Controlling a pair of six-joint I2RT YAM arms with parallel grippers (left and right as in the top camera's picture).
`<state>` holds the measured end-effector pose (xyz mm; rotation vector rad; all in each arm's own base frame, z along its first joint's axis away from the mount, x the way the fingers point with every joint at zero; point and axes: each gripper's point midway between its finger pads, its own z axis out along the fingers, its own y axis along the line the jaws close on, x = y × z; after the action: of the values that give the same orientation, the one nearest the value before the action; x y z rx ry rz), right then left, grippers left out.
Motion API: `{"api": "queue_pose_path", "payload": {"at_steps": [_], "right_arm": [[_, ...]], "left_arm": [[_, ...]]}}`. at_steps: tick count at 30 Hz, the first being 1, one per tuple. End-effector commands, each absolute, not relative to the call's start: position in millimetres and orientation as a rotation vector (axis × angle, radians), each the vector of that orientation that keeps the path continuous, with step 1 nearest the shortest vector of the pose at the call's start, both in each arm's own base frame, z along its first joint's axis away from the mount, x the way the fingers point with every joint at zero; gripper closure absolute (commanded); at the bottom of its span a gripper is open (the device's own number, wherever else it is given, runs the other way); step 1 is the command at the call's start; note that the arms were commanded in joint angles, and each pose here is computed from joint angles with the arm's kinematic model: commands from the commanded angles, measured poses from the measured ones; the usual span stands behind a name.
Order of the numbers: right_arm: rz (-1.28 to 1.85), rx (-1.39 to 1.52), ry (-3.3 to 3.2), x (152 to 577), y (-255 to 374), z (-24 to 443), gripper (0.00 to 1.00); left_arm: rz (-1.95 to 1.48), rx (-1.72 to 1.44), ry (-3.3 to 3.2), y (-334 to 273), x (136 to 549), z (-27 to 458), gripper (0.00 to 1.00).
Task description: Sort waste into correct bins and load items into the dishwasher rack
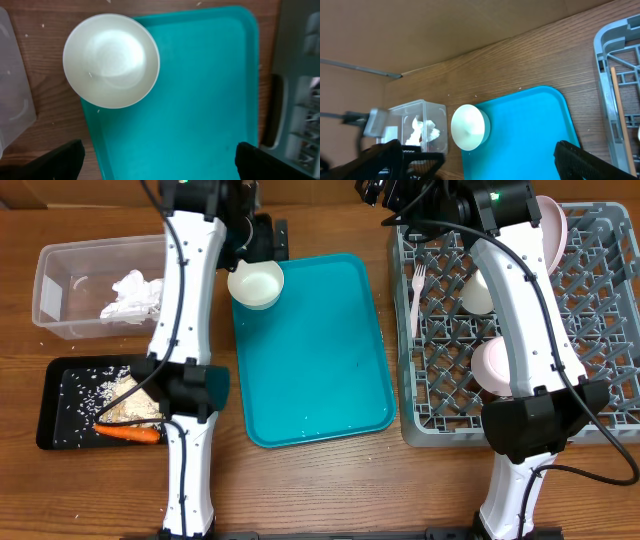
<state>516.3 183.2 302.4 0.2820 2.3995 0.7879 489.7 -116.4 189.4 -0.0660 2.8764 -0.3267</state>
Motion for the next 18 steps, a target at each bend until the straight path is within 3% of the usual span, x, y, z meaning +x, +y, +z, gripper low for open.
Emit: {"api": "queue_pose_path", "payload": {"at_steps": [1,7,17,18], "right_arm": [[0.783,0.273,2.356,514.0,179.8,321.3,0.0],[0.727,0.3,2.346,517.9,171.9,319.8,0.0],[0.624,0.348,2.326,524.2,157.4,317.8,0.0],[0.623,0.348,2.326,524.1,157.3,317.7,0.0]], "left_arm": [[-0.225,0.039,2.993,-113.2,487.8,141.3,0.02],[-0.137,0.046,3.082,-107.9,490.9,92.8,0.17],[-0.082,0.255,3.179,-145.7,477.3,35.3,0.21],[-0.047,0.269,3.184,-146.2,475.6,32.7,0.25]]}}
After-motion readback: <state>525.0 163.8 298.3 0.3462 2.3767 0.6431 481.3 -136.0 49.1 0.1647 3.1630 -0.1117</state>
